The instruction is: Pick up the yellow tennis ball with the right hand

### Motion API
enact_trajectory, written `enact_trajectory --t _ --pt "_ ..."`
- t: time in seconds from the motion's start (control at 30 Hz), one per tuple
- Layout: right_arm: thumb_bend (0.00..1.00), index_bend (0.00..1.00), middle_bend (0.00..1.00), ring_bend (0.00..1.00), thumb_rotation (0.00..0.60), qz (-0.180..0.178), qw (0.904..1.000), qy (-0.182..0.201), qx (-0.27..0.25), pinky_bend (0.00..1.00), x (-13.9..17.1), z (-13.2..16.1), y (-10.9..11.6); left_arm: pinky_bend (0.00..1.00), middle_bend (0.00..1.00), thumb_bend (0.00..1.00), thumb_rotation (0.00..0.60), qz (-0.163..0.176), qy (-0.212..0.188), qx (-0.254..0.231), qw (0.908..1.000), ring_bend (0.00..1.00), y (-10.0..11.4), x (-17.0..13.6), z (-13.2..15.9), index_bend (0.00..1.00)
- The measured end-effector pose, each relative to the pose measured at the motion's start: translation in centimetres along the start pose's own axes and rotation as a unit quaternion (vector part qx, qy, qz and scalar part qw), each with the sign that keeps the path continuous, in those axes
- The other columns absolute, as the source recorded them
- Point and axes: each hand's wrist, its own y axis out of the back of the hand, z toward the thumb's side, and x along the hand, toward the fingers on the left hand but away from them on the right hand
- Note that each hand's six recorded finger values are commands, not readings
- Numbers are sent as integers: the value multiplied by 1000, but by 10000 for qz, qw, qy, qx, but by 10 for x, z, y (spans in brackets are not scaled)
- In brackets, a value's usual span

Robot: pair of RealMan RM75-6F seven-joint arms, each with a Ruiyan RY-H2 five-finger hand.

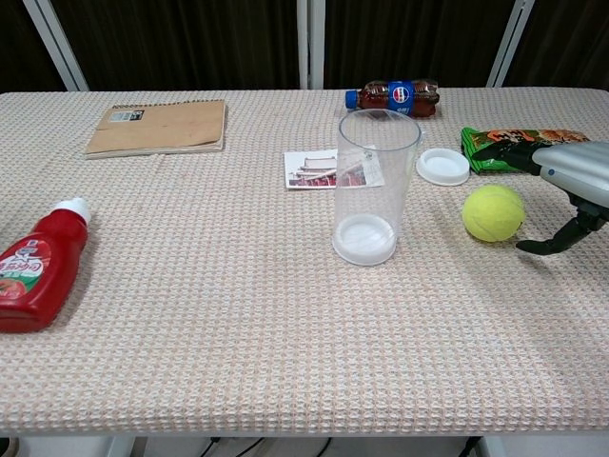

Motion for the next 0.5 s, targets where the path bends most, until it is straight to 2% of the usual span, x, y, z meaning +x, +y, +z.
enact_trajectory --t 0.1,0.2,0.37,0.5 --pt "224 124 150 172 600 -30 10000 -1 82 342 -3 3 -1 0 0 112 600 -30 -12 -14 10000 0 0 0 0 10" --pt "277 290 252 277 600 -66 9998 -18 204 458 -5 6 -3 0 0 112 600 -77 -8 -40 10000 0 -1 0 -2 10" --pt "336 604 492 486 600 -60 9990 -83 430 651 -6 6 -6 0 0 112 600 -92 -21 -72 9999 0 -1 -1 -2 10" --pt "362 727 614 567 600 -190 9984 -147 511 724 -5 4 -2 0 0 112 600 -104 -56 -138 9998 0 0 -2 -1 10"
